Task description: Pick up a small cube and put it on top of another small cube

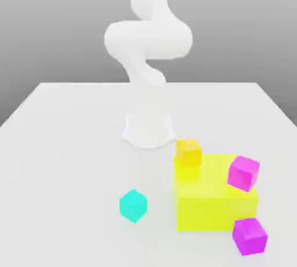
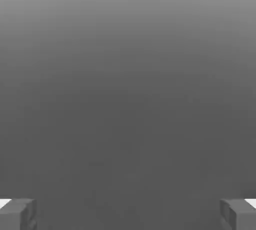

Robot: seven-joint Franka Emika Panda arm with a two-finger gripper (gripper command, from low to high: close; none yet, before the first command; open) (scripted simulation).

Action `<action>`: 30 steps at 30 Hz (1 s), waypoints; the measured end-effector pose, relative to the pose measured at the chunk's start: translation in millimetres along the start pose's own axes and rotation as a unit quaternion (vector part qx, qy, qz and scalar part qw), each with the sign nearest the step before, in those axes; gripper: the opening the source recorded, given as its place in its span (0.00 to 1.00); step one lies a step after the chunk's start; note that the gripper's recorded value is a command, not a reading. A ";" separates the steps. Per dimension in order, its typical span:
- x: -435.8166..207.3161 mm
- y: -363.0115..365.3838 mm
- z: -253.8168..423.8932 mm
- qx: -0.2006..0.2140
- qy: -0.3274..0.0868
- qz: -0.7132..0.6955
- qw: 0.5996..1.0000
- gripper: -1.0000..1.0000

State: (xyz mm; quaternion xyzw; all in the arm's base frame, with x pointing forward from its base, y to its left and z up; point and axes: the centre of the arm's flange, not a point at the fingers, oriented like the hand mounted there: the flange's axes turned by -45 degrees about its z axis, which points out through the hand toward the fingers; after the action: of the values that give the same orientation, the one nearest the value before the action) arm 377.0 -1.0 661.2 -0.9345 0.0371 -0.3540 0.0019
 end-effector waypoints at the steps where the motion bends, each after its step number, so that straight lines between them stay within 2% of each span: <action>1: -6.7 1.1 27.0 -0.006 -0.018 0.014 1.000 0.50; 9: -104.1 23.2 206.2 -0.056 -0.154 0.124 0.979 0.50; 14: -203.1 40.5 286.6 -0.088 -0.240 0.200 0.946 0.50; 18: -299.7 50.0 326.0 -0.114 -0.311 0.265 0.906 0.50; 20: -326.7 50.4 337.8 -0.120 -0.327 0.279 0.895 0.50; 26: -365.7 51.9 375.6 -0.122 -0.332 0.284 0.891 0.50; 27: -371.1 52.3 380.2 -0.122 -0.332 0.284 0.891 0.00; 30: -371.0 52.3 380.2 -0.122 -0.332 0.284 0.891 0.00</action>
State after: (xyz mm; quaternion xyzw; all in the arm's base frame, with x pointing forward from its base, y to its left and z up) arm 348.1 -35.6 129.3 -0.9401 0.3410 -0.0005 0.0005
